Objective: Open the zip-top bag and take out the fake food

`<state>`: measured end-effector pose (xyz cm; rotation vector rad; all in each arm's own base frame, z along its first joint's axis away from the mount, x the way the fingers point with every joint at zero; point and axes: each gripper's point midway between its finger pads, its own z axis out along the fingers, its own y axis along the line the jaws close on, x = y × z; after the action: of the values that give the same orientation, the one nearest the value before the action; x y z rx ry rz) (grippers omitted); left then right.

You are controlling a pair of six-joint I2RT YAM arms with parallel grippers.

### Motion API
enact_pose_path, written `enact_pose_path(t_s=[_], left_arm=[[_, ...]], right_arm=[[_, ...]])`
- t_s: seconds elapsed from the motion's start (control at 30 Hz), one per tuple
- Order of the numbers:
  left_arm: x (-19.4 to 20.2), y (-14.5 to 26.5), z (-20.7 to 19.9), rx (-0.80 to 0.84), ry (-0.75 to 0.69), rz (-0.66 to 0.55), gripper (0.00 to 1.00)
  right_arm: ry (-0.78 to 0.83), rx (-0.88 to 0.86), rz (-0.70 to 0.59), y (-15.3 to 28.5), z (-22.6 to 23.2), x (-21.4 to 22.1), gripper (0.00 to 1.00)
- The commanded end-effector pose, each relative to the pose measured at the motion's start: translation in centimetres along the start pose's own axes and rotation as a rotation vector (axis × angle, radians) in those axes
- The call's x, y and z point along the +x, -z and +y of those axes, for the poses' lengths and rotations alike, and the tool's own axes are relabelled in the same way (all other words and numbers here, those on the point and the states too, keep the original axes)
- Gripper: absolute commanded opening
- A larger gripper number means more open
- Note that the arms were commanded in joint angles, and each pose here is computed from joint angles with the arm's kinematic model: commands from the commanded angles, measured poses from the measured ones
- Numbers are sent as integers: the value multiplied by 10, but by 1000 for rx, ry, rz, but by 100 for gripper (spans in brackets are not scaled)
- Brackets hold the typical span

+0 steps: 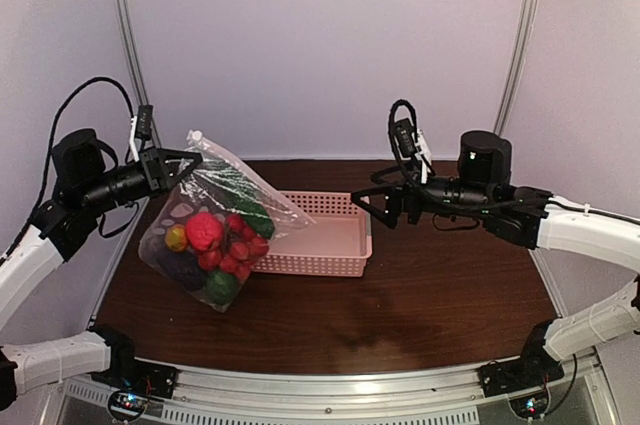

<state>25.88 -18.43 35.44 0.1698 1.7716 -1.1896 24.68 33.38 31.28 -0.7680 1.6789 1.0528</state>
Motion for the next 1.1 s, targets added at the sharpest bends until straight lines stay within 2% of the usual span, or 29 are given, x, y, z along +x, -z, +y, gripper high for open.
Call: enact_pose_path(t_s=[0.0,0.23,0.47,0.67,0.87,0.93,1.07], left_arm=[[-13,-18,-60,193,-96,-88,0],[40,-79,-99,287,-172,1,0],[61,-107,-126,309,-273,22,0],[65,-118,-127,318,-300,8,0],[70,-120,-135,366,-327,11,0],[71,-119,-137,380,-336,14,0],[72,-119,-134,363,-357,19,0]], right_arm=[[24,-55,-20,9,17,-22,100],[49,-89,-8,1,28,-32,97],[73,-148,32,-10,48,-20,75],[73,-145,74,-21,47,-5,63],[76,-125,101,-32,41,1,55],[71,-119,115,-36,38,4,49],[69,-137,110,-37,42,1,27]])
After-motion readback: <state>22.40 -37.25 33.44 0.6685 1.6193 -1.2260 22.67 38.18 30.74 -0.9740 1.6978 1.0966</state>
